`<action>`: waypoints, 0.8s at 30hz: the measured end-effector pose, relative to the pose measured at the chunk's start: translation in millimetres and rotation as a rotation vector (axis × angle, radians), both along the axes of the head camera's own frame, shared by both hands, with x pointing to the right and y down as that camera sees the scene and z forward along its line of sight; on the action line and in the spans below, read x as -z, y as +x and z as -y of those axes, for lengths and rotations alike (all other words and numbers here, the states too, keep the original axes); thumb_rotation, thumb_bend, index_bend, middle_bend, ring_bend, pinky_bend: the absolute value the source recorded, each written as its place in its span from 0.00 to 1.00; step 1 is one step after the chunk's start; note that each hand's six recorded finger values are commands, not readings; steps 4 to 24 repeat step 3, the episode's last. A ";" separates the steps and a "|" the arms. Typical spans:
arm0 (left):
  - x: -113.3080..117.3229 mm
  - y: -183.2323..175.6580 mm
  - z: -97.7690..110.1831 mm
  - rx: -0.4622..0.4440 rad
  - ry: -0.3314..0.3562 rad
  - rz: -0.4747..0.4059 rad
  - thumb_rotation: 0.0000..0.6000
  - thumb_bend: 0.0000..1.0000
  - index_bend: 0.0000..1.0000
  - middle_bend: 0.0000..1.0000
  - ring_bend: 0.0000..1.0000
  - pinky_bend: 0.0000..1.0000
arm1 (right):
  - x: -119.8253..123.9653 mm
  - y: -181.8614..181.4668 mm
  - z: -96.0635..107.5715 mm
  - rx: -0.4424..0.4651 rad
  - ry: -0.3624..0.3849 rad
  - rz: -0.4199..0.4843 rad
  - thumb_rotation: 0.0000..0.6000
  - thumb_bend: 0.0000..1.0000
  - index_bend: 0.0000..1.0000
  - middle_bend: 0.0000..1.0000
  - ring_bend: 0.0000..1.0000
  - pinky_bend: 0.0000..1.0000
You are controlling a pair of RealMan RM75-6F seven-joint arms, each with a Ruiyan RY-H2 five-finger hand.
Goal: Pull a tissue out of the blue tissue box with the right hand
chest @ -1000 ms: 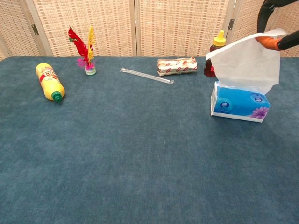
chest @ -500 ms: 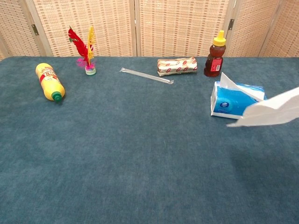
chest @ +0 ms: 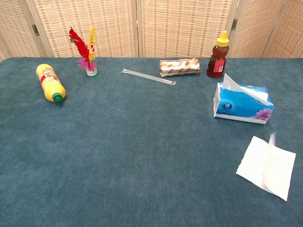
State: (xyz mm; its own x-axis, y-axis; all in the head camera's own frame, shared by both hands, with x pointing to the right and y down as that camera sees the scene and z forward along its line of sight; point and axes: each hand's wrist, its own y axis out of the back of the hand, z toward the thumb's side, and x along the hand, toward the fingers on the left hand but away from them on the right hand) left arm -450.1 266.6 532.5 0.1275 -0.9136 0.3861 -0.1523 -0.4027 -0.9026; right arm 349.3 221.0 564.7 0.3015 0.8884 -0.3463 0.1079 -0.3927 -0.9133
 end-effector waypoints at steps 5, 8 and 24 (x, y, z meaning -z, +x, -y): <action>-0.1 0.2 0.1 0.000 0.000 -0.001 1.00 0.25 0.00 0.00 0.00 0.14 | -0.4 0.4 -1.0 0.001 -0.007 -0.010 1.00 0.11 0.00 0.00 0.00 0.00; -0.1 0.2 0.1 0.000 0.000 -0.001 1.00 0.25 0.00 0.00 0.00 0.14 | -0.4 0.4 -1.0 0.001 -0.007 -0.010 1.00 0.11 0.00 0.00 0.00 0.00; -0.1 0.2 0.1 0.000 0.000 -0.001 1.00 0.25 0.00 0.00 0.00 0.14 | -0.4 0.4 -1.0 0.001 -0.007 -0.010 1.00 0.11 0.00 0.00 0.00 0.00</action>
